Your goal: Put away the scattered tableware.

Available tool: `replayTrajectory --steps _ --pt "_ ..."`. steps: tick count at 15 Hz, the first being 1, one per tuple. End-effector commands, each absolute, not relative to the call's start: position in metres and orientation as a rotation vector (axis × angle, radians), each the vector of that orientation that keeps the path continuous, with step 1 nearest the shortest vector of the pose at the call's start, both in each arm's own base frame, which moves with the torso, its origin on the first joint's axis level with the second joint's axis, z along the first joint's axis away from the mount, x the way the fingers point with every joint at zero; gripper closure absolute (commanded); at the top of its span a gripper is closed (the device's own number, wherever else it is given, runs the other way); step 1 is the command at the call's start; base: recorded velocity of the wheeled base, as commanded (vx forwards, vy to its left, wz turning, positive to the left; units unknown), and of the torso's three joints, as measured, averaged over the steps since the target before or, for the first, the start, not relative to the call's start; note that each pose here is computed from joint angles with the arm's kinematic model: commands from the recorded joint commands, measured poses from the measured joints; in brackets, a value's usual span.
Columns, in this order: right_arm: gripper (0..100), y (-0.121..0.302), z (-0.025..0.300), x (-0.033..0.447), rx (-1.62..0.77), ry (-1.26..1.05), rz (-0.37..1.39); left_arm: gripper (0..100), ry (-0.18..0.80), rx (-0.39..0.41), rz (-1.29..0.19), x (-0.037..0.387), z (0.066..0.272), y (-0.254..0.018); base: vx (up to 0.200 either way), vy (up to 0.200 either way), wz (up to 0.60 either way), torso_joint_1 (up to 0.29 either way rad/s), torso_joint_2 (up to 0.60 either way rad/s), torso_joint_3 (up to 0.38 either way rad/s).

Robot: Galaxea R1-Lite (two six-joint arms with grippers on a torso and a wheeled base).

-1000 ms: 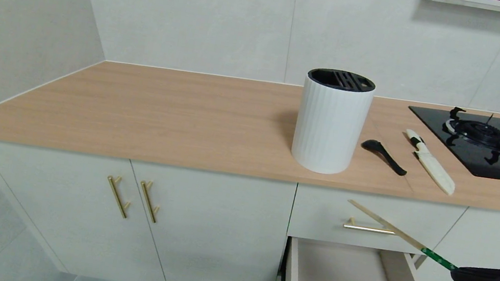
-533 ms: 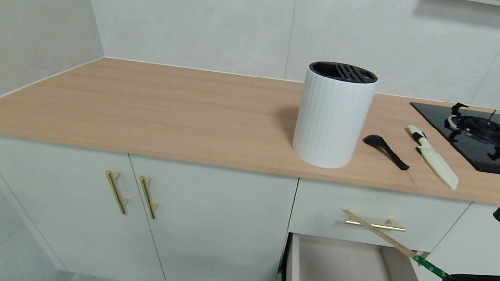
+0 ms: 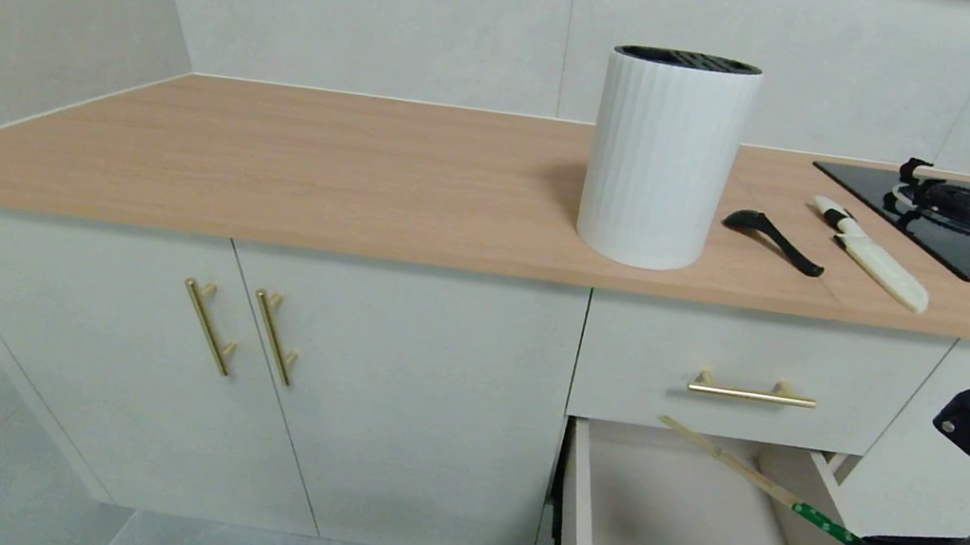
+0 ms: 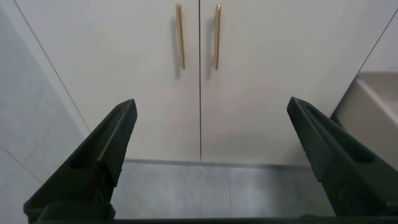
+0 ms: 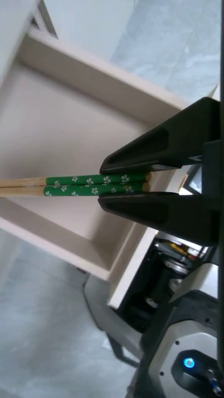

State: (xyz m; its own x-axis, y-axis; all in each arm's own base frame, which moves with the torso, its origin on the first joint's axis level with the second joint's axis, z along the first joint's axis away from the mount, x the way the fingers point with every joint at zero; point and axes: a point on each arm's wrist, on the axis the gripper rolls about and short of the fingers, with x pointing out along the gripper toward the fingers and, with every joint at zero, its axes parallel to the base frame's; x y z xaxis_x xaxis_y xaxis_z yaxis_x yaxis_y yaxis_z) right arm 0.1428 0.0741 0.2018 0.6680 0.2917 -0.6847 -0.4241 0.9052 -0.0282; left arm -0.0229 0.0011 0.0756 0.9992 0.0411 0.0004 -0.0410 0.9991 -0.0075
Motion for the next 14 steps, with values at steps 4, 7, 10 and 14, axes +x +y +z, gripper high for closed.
replayTrajectory --steps 4,7,10,14 --pt "100 0.076 0.196 0.147 -0.208 0.766 0.407 0 0.0 -0.008 0.041 -0.023 0.075 0.001 0.0 0.0 0.0 -0.154 0.47 0.303" --pt "100 0.077 0.193 0.149 -0.218 0.779 0.408 0 0.0 -0.008 0.041 -0.023 0.075 0.001 0.0 0.0 0.0 -0.124 0.45 0.318" --pt "100 0.077 0.192 0.149 -0.219 0.784 0.408 0 0.0 -0.008 0.041 -0.023 0.075 0.001 0.0 0.0 0.0 -0.043 0.19 0.131" --pt "100 0.081 0.186 0.156 -0.223 0.803 0.406 0 0.0 -0.008 0.041 -0.023 0.075 0.001 0.0 0.0 0.0 -0.003 0.02 0.009"
